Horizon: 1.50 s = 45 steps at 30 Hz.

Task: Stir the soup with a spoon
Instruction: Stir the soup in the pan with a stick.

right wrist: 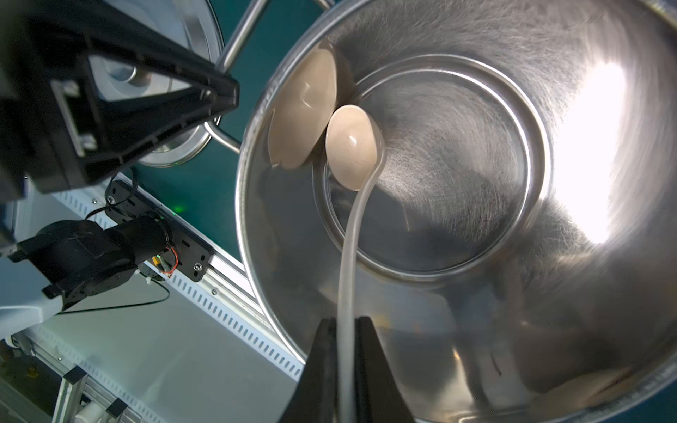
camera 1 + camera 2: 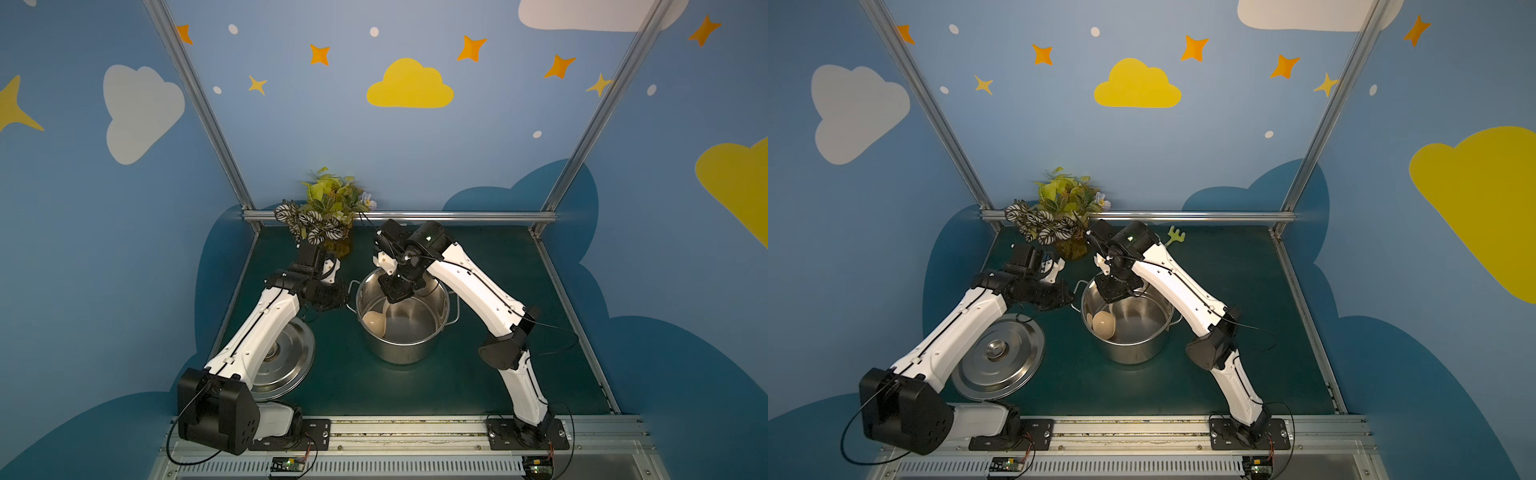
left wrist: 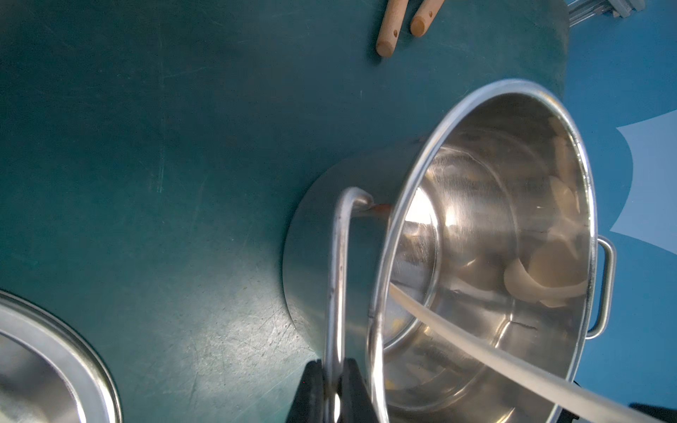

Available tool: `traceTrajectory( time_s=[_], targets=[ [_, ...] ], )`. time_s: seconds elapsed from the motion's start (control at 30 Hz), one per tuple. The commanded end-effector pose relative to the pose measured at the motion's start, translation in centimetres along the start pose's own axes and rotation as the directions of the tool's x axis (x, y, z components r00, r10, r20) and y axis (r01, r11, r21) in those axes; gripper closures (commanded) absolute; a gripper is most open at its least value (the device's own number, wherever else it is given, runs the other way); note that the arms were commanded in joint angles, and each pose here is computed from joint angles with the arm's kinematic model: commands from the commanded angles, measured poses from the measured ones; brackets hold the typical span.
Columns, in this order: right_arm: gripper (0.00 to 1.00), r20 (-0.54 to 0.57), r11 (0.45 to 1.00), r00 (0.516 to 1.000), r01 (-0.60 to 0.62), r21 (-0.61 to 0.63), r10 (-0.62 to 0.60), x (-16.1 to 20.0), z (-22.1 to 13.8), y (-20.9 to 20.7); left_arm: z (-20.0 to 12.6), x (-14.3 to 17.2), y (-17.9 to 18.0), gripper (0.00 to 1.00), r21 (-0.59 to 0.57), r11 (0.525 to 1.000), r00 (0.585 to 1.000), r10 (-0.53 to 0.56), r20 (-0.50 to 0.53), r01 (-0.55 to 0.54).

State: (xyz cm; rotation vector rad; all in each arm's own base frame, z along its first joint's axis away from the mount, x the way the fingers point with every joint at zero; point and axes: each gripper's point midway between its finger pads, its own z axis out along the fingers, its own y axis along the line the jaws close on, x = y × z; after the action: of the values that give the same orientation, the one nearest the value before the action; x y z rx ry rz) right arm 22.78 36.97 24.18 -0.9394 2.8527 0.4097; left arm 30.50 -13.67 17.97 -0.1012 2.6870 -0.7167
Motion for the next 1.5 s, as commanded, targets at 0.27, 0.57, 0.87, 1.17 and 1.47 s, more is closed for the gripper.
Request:
traceTrajectory(
  time_s=[0.27, 0.57, 0.87, 1.17, 1.47],
  targets=[
    [1.00, -0.160, 0.990, 0.985, -0.047, 0.130, 0.067, 9.8, -4.4, -2.8, 1.6, 0.7, 1.1, 0.97, -0.029, 0.999, 0.999, -0.022, -0.048, 0.021],
    [1.00, -0.133, 0.955, 0.970, -0.166, 0.245, 0.203, 11.1, -5.6, -9.5, 1.6, 0.8, 1.0, 0.97, -0.026, 1.000, 0.999, -0.018, -0.049, 0.016],
    [1.00, -0.074, 0.940, 0.960, -0.245, 0.237, 0.269, 7.0, -5.7, -12.7, 1.4, 0.9, 0.9, 0.97, -0.020, 1.000, 0.999, -0.017, -0.046, 0.016],
    [1.00, -0.041, 0.968, 0.973, -0.219, 0.123, 0.225, 1.8, -4.1, -10.2, 1.4, 0.8, 0.6, 0.97, -0.019, 1.000, 0.999, -0.011, -0.047, 0.010],
    [1.00, 0.011, 0.998, 0.998, -0.056, -0.029, 0.057, -0.7, -2.7, -3.5, 1.8, 1.0, 0.4, 0.97, -0.018, 1.000, 0.998, -0.010, -0.057, 0.009]
  ],
)
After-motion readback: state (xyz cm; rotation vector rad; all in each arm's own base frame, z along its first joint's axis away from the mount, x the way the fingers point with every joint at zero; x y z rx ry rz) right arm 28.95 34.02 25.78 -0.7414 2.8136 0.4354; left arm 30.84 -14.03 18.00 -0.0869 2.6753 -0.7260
